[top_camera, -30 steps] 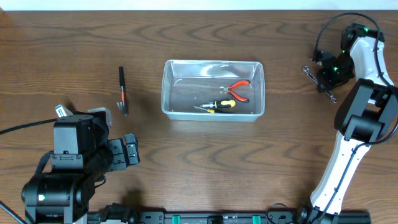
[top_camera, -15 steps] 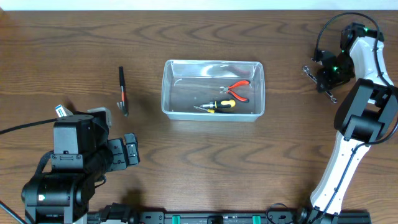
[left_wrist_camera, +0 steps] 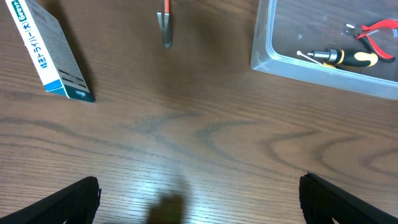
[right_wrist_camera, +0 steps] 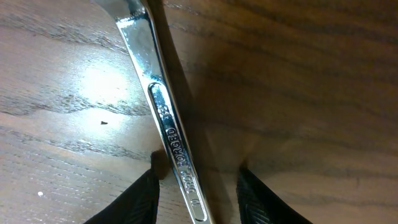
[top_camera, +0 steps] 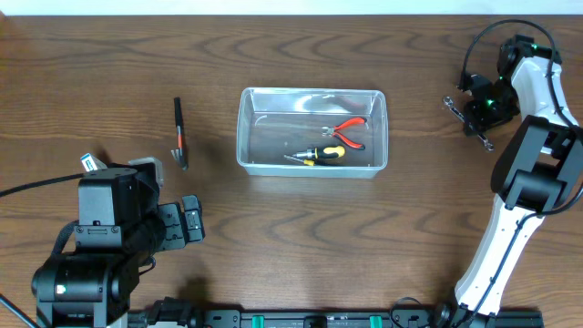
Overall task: Pack container
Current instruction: 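Lower the right gripper and grasp the silver wrench's shaft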
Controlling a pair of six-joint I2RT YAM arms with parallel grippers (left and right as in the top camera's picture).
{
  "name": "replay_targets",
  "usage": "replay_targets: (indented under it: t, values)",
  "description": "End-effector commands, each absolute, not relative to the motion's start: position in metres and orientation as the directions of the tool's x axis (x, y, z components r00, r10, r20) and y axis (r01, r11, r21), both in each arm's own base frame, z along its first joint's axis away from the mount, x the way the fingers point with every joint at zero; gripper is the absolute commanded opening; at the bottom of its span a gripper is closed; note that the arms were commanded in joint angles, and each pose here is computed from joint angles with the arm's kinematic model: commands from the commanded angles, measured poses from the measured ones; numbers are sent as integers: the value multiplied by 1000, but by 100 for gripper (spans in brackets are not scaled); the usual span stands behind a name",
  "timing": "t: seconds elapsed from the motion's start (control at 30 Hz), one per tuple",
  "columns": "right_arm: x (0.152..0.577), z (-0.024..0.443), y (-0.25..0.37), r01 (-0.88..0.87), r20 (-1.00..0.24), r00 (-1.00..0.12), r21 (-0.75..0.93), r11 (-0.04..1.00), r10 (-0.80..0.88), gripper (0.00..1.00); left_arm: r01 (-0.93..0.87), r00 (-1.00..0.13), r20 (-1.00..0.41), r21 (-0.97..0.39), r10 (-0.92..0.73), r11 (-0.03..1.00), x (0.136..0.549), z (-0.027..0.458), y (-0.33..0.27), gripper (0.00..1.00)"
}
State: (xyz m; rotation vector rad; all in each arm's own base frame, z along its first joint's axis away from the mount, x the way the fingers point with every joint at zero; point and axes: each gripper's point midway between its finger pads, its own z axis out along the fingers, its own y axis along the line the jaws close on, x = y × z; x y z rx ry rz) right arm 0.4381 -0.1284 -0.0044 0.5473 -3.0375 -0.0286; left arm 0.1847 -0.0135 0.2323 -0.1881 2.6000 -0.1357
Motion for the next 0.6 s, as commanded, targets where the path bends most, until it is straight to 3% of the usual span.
replay_targets:
  t: [0.0,0.1,0.13,0.3,0.57]
  values:
    - [408,-47,-121,-331,170,-924,95,939,-343,39,-98,-852,-502,-121,-146,988,184,234,-12,98]
    - [406,-49,-121,-331,172,-923,98,939,-343,29,-99,-852,-502,-121,-146,988,184,234,-12,98]
    - [406,-49,-121,-328,172,-924,97,940,-340,20,-99,-852,-502,-121,-146,988,184,234,-12,98]
    - [407,-49,-119,-325,173,-925,96,941,-338,17,-99,-854,-500,-120,-146,988,183,234,-12,98]
    - [411,-48,-106,-355,173,-914,96,930,-367,2,-99,-856,-497,-120,-146,988,183,233,-12,98]
